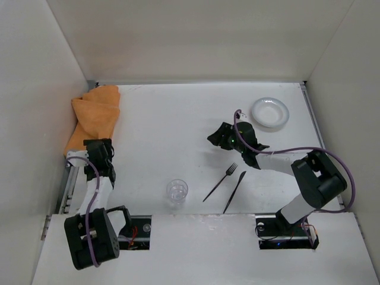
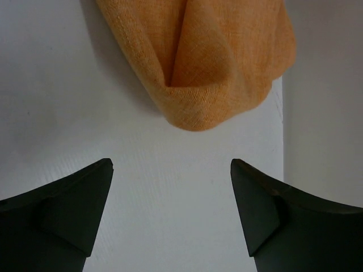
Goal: Set the dinner table for one person
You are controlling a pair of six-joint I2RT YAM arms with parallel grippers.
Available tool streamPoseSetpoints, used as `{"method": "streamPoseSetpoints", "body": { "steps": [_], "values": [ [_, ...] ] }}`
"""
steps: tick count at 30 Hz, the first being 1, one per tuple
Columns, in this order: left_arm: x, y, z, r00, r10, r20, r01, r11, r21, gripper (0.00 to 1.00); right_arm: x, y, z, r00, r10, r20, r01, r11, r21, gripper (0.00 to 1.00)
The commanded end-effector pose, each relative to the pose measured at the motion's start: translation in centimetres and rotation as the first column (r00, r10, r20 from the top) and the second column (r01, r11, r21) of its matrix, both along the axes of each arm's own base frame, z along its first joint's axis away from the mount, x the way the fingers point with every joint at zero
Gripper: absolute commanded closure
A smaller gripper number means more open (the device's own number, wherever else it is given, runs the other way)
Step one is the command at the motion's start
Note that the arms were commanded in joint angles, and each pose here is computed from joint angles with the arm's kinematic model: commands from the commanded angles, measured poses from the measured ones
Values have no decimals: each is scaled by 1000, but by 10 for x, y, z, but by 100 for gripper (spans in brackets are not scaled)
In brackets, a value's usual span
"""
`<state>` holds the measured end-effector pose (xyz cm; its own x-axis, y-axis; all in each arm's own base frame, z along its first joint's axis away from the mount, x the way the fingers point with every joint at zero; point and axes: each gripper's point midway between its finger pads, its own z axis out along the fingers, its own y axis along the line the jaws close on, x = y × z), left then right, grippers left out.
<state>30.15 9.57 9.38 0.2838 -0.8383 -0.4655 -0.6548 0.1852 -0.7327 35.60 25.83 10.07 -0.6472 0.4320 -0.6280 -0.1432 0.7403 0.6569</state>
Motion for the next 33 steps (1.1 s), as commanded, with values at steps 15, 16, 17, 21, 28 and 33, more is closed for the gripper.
{"method": "streamPoseSetpoints", "body": {
  "steps": [15,16,17,21,28,33],
  "values": [
    [81,51,5,988,86,125,-76,994,-84,14,4,28,20,995,87,56,-89,995,41,43],
    [87,50,4,990,70,121,-60,995,-79,19,4,28,20,995,87,56,-89,995,41,43],
    [92,46,3,992,47,116,-39,996,-75,28,4,28,20,995,87,56,-89,995,41,43],
    [103,26,-11,996,-10,91,17,996,-82,60,4,28,20,995,87,57,-90,995,40,43],
    [125,-61,-35,964,-252,89,261,958,-116,90,3,27,21,995,86,60,-88,995,41,43],
    [126,-160,-40,858,-505,94,513,853,-94,93,3,26,22,995,83,62,-86,995,41,43]
  ]
}}
